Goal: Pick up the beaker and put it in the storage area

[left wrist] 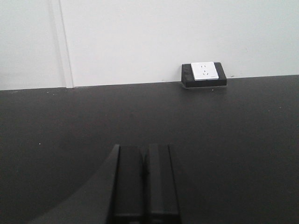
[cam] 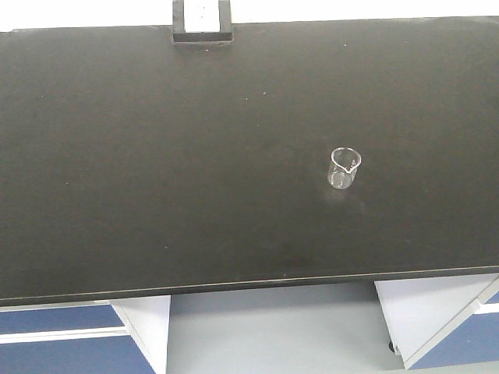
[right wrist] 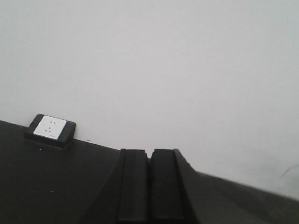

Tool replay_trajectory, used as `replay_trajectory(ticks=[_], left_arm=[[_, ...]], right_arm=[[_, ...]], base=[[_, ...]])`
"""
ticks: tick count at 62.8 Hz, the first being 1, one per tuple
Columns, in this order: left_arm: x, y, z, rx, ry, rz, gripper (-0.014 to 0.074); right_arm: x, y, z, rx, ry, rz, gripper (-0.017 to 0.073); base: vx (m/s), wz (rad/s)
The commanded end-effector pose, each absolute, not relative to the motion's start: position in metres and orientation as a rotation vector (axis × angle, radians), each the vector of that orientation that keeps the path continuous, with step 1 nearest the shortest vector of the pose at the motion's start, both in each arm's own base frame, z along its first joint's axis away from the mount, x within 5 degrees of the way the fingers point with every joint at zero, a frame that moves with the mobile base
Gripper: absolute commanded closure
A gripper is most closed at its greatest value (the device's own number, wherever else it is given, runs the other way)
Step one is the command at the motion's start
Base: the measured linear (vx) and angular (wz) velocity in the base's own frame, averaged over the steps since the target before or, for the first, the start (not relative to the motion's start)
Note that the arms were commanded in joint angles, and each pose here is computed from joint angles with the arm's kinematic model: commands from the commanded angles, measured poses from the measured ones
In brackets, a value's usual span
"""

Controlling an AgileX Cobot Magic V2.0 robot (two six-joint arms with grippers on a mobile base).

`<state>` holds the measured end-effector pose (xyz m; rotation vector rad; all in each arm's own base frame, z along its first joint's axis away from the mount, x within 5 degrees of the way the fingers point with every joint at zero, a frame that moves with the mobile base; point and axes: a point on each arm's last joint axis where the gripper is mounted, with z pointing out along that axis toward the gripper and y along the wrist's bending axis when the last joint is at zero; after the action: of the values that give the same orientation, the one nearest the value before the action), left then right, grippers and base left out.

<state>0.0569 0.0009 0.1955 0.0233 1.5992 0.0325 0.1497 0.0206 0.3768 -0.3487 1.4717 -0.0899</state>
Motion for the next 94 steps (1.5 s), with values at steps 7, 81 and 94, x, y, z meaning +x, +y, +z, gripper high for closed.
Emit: replay_trajectory(ticks=[7,81,94], left_arm=[[0.055,0.0,0.21,0.023,1.486,0.015,0.06],[0.055,0.0,0.21,0.023,1.486,0.015,0.06],[0.055,0.0,0.21,0.023,1.486,0.015,0.06]], right_arm=[[0.136,0.013,0.386,-0.011,1.466,0.165,0.0569],[0.086,0.004,0.29,-0.018,1.5,0.063,0.0565],[0.06,-0.002,0.247,0.052,1.47,0.002,0.0565]], base=[[0.0,0.0],[0.0,0.0],[0.0,0.0]])
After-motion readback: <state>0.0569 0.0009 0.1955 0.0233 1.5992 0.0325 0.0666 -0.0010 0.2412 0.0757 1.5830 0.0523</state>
